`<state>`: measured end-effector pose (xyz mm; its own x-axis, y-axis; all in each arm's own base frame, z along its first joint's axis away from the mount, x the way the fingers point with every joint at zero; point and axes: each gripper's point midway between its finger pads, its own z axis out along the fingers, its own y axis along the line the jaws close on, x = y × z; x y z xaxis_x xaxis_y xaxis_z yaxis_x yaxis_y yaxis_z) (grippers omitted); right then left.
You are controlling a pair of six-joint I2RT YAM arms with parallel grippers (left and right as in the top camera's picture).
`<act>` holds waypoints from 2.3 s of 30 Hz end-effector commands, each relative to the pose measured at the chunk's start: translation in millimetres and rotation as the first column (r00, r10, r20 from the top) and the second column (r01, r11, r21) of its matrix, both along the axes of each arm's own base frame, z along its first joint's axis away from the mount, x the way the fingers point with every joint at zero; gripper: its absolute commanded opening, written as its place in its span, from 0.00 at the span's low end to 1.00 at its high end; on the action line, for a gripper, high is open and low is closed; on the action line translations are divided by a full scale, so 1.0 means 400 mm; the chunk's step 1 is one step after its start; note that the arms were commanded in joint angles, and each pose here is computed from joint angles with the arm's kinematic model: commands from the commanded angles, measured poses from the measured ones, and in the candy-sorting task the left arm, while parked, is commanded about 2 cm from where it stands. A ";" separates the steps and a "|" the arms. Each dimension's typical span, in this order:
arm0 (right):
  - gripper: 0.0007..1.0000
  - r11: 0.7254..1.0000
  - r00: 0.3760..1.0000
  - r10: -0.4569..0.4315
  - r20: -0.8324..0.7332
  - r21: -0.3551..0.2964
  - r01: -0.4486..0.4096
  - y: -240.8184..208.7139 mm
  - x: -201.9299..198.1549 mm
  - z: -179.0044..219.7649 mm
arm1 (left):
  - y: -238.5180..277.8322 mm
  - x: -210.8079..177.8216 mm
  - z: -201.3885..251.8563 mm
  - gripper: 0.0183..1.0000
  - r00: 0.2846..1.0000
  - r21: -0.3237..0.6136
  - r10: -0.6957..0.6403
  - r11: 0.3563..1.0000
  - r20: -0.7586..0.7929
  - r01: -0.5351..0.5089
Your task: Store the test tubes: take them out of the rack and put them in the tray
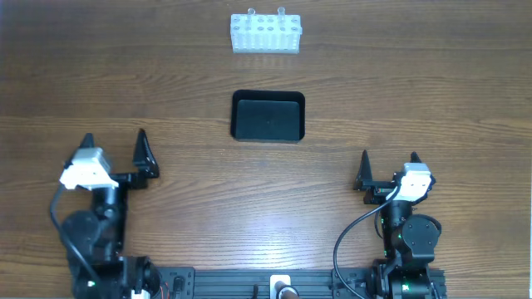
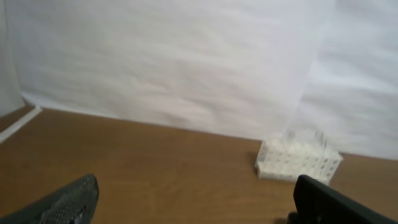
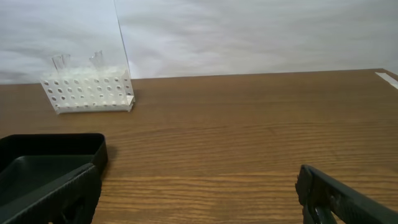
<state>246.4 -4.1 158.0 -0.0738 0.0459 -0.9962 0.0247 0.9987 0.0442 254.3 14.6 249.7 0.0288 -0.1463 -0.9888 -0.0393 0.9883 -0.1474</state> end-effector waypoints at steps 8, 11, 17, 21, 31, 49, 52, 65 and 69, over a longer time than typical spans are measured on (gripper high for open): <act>0.99 1.000 1.000 0.002 0.001 -0.001 -0.002 -0.001 -0.001 -0.003 | -0.085 0.112 0.284 1.00 0.991 0.013 -0.131 0.991 -0.021 0.131; 0.99 1.000 1.000 0.002 0.001 -0.001 -0.002 -0.001 -0.001 -0.003 | -0.121 0.161 0.322 1.00 0.984 0.011 -0.174 0.985 -0.040 0.174; 0.99 1.000 1.000 0.002 0.001 -0.001 -0.002 -0.001 -0.001 -0.003 | -0.213 0.266 0.355 1.00 0.961 0.006 -0.262 0.965 -0.085 0.264; 0.99 1.000 1.000 0.002 0.001 -0.001 -0.002 -0.001 -0.001 -0.003 | -0.306 0.329 0.326 1.00 0.930 -0.011 -0.337 0.941 -0.150 0.339; 0.99 1.000 1.000 0.002 0.001 -0.001 -0.002 -0.001 -0.001 -0.003 | -0.452 0.540 0.167 1.00 0.867 -0.090 -0.323 0.946 -0.380 0.313; 0.99 1.000 1.000 0.002 0.001 -0.001 -0.002 -0.001 -0.001 -0.003 | -0.562 0.812 -0.155 1.00 0.769 -0.061 -0.228 0.969 -0.597 0.240; 0.99 1.000 1.000 0.002 0.001 -0.001 -0.002 -0.001 -0.001 -0.003 | -0.572 0.837 -0.186 1.00 0.771 -0.061 -0.228 0.969 -0.595 0.240; 0.99 1.000 1.000 0.002 0.001 -0.001 -0.002 -0.001 -0.001 -0.003 | -0.596 0.878 -0.269 1.00 0.771 -0.065 -0.251 0.962 -0.586 0.263; 0.99 1.000 1.000 0.002 0.001 -0.001 -0.002 -0.001 -0.001 -0.003 | -0.591 0.880 -0.277 1.00 0.768 -0.042 -0.246 0.960 -0.591 0.276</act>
<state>246.4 -4.2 158.0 -0.0738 0.0460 -0.9962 0.0255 0.9987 0.0442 600.7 -222.7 139.7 -0.5981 -0.0392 -0.8004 0.1413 0.9780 -0.1535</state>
